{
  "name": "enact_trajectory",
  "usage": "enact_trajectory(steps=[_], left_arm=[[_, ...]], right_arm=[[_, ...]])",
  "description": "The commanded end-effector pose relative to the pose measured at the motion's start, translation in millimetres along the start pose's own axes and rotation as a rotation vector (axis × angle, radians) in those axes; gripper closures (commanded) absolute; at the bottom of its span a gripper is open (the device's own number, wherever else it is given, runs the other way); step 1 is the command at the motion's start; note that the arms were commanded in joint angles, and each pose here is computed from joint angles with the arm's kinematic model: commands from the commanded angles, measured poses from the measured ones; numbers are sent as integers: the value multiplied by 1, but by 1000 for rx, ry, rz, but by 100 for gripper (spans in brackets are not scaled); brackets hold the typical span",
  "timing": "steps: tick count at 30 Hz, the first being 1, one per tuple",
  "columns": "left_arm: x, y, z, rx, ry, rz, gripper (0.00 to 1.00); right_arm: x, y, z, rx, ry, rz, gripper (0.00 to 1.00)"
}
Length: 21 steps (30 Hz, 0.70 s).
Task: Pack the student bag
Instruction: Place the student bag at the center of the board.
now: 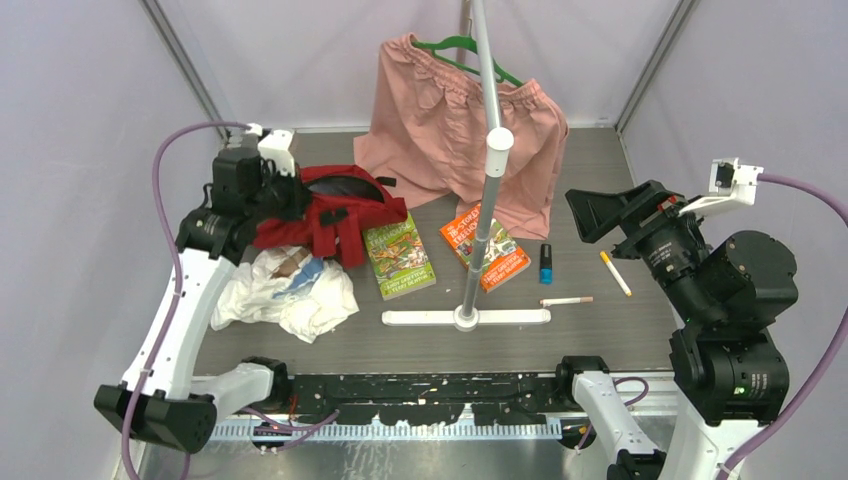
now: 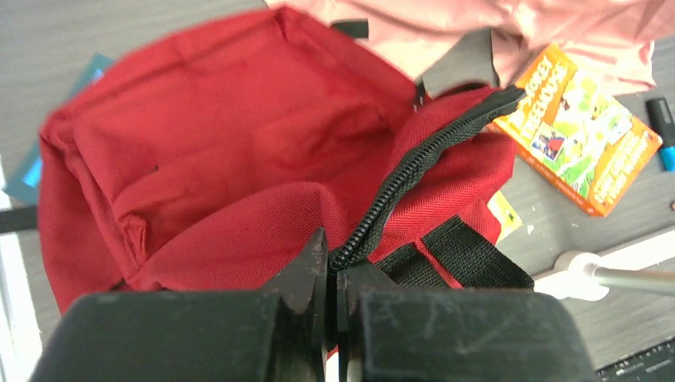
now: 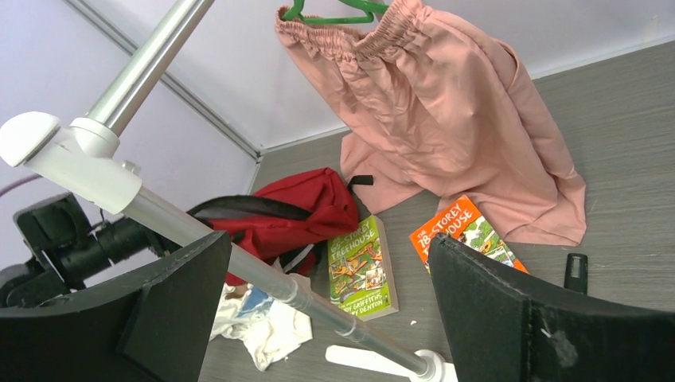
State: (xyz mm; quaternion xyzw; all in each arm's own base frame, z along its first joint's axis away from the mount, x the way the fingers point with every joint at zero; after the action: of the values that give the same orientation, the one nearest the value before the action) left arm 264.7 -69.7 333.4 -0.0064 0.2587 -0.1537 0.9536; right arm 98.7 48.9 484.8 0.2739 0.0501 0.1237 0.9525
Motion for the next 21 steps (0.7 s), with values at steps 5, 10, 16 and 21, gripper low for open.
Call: enact_trajectory(steps=[5,10,16,21], left_arm=[[10,-20,-45,-154,138,-156,58],[1,-24,-47,-196,164,-165,0],[-22,-29,-16,-177,61,-182,0],[-33,-36,-3,-208,34,-224,0]], right_arm=[[13,9,6,33,-11,86,0],[11,4,2,21,-3,56,0],[14,-21,-22,15,70,-60,0],[14,-53,-66,25,197,-169,0]])
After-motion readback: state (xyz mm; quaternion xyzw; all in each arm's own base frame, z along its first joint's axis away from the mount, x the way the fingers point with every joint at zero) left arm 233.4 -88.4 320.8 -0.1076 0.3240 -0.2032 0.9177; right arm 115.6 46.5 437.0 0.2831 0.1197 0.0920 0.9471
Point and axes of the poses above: each gripper's point midway between its finger pads, its own x axis out along the fingers, its own y axis along the line the jaws close on, z = x × y, the point moved 7 cm from there along -x, back along the fingers
